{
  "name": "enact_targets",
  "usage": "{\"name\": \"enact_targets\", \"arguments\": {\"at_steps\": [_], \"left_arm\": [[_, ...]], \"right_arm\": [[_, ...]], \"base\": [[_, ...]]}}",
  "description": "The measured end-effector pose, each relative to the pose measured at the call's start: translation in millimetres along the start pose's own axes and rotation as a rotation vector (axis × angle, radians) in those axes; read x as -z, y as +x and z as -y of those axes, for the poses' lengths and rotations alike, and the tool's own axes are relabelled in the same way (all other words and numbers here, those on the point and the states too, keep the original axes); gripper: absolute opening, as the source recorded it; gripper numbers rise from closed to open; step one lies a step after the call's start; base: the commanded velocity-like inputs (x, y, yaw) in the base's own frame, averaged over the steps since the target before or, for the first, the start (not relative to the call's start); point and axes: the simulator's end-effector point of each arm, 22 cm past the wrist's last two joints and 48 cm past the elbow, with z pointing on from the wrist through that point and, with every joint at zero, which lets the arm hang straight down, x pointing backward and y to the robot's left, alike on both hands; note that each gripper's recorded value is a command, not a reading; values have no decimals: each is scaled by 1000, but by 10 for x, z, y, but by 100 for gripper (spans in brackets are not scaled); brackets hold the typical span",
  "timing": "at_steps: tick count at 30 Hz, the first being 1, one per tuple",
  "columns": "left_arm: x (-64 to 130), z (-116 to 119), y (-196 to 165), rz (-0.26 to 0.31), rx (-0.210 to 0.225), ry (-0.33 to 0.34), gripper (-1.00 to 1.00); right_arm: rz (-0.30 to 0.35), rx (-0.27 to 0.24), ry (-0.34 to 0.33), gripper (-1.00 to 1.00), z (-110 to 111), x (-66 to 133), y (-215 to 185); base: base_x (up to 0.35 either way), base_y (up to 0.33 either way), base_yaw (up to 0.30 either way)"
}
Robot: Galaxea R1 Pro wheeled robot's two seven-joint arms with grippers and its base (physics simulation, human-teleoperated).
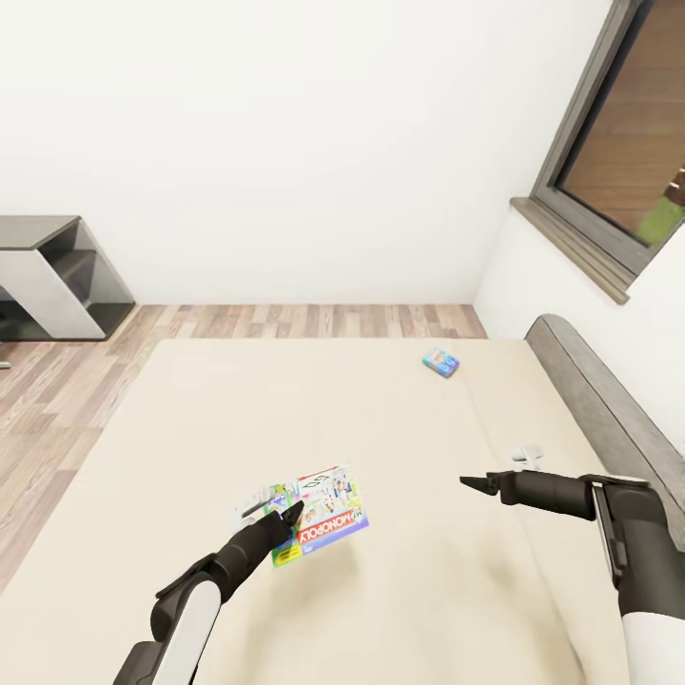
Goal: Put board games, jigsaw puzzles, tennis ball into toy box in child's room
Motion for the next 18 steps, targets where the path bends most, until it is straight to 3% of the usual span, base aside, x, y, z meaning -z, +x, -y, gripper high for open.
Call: {"name": "enact_targets", "arguments": {"at_steps": [18], "left_arm": [[66,79,-95,23,-7,15,-100]], "right_arm": [[20,17,-7,100,-94,67,-94]], "base": [[0,0,-91]]}}
